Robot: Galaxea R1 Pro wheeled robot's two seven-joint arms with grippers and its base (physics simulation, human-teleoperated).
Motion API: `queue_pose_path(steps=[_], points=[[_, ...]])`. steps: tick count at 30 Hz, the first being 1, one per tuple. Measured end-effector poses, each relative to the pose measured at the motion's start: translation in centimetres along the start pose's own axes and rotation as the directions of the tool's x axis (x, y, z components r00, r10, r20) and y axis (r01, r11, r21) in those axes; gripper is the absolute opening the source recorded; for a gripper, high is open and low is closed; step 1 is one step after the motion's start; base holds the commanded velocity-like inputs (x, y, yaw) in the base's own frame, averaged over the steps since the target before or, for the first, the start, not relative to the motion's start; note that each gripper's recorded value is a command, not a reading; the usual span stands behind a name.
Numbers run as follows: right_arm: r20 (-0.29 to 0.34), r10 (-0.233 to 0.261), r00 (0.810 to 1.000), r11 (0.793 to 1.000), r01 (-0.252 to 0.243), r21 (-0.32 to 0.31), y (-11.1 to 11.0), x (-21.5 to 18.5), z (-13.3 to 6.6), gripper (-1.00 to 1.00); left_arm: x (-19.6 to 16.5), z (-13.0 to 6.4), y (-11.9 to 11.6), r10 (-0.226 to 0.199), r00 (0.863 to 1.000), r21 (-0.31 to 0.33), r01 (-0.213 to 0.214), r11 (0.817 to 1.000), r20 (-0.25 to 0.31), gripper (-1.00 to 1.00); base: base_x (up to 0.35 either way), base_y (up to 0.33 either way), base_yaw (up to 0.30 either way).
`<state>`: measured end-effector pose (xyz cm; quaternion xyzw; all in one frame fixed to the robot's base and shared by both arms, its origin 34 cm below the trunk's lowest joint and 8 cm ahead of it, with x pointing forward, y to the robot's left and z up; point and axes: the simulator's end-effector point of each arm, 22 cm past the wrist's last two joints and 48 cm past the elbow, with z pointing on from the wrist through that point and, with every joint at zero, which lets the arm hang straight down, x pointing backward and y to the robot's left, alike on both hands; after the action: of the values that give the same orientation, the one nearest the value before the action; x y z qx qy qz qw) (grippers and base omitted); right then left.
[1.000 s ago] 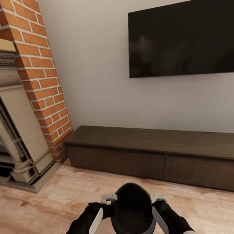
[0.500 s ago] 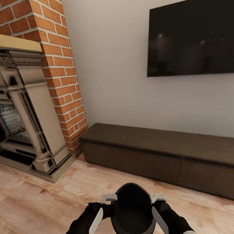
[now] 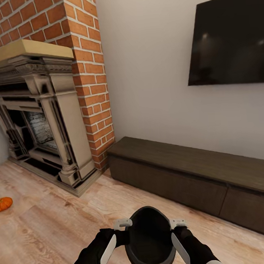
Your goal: Place each of the two pumpkins and all three candles from the living room inside a cabinet in the living room (use any cabinet), then make sure every cabinet is closed, and position the cauldron so it is next to a table in the living room.
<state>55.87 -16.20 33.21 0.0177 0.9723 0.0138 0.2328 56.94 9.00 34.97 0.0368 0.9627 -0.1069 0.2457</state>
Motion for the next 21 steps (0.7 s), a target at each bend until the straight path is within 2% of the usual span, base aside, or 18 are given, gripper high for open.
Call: queue_pose_path(steps=[21], points=[[0.000, -0.003, 1.000, 1.000, 0.003, 0.001, 0.02, -0.06, -0.04, -1.00, -0.01, 0.00, 0.01, -0.001, 1.000, 0.000, 0.001, 1.000, 0.000, -1.00, 0.000, 0.000, 0.290]])
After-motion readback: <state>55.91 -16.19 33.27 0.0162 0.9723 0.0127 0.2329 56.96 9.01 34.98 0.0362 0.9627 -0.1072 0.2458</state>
